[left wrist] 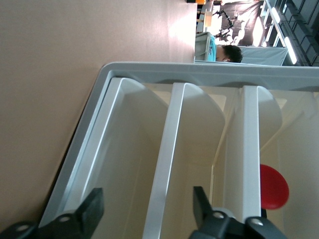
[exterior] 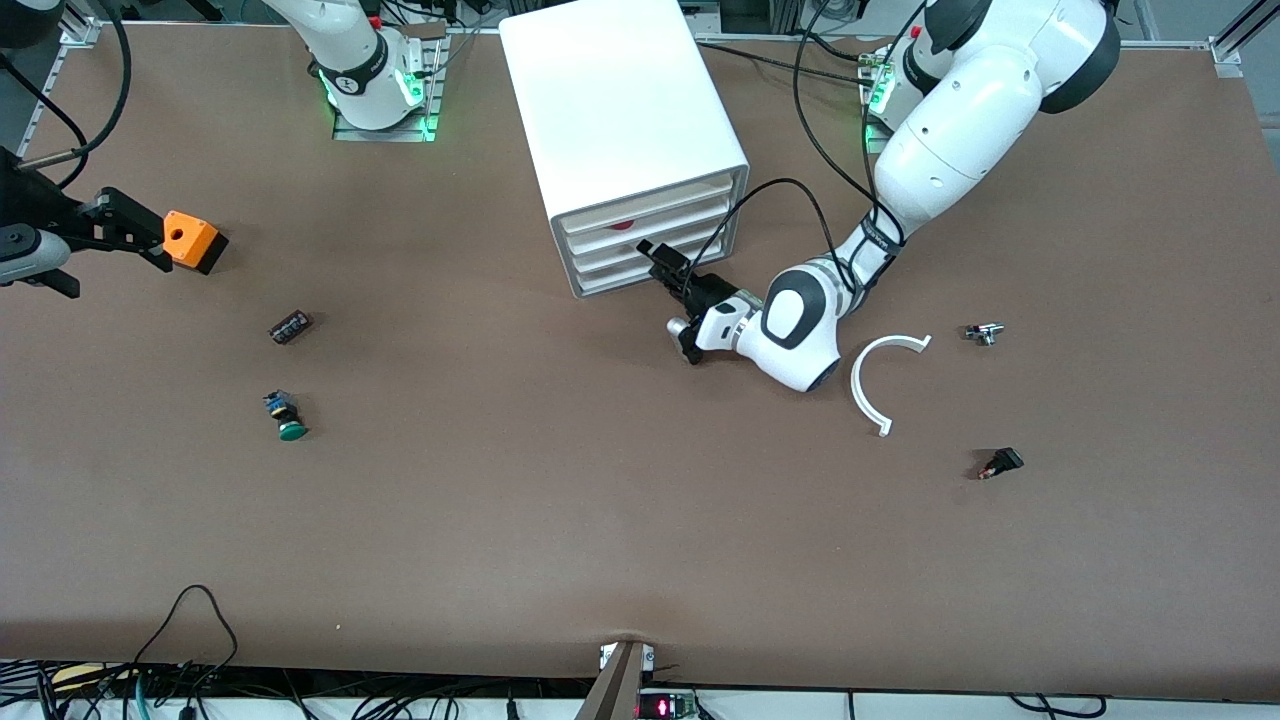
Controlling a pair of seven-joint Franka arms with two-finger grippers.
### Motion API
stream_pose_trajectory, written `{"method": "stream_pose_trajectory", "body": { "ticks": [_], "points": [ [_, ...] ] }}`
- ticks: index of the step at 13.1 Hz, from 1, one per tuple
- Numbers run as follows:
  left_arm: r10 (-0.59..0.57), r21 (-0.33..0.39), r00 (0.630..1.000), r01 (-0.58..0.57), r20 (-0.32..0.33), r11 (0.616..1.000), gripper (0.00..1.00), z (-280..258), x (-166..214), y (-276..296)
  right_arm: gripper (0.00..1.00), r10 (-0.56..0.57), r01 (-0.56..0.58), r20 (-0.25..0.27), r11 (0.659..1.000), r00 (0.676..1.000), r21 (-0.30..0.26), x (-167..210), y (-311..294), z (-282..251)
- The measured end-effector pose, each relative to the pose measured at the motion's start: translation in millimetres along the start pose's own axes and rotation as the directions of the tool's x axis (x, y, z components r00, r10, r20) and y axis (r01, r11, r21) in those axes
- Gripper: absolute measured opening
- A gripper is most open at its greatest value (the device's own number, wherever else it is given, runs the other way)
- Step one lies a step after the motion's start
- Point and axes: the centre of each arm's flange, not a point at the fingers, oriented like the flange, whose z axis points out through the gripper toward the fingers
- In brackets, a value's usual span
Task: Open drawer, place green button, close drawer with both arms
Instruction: 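Reach the left gripper to the bottom drawer handle and grasp it, then pull the drawer open with the left gripper while the right gripper reaches the button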
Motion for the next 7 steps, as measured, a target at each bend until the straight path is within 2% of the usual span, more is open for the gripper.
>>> {"method": "stream_pose_trajectory", "body": {
  "ticks": [1,3,5,6,7],
  "points": [
    [0.003,-0.010,1.000,-0.003,-0.009,1.000,0.68,11.2,-0.2,0.7,1.00,0.000,0.000,0.000,1.000,1.000,0.000,0.8,0.3,1.3],
    [0.002,-0.014,1.000,-0.002,-0.018,1.000,0.67,30.4,0.5,2.7,1.00,0.000,0.000,0.004,1.000,1.000,0.001,1.9,0.8,4.1],
    [0.002,-0.012,1.000,-0.002,-0.023,1.000,0.55,37.9,1.3,3.8,1.00,0.001,-0.001,0.009,1.000,1.000,0.002,3.2,1.4,7.7],
    [0.001,-0.012,1.000,-0.002,-0.022,1.000,0.55,39.2,1.3,4.1,1.00,0.001,-0.001,0.010,1.000,1.000,0.003,3.7,1.5,9.0],
    [0.001,-0.013,1.000,-0.001,-0.023,1.000,0.45,39.7,1.3,4.2,1.00,0.001,-0.001,0.011,1.000,1.000,0.003,4.2,1.7,10.0]
  ]
}}
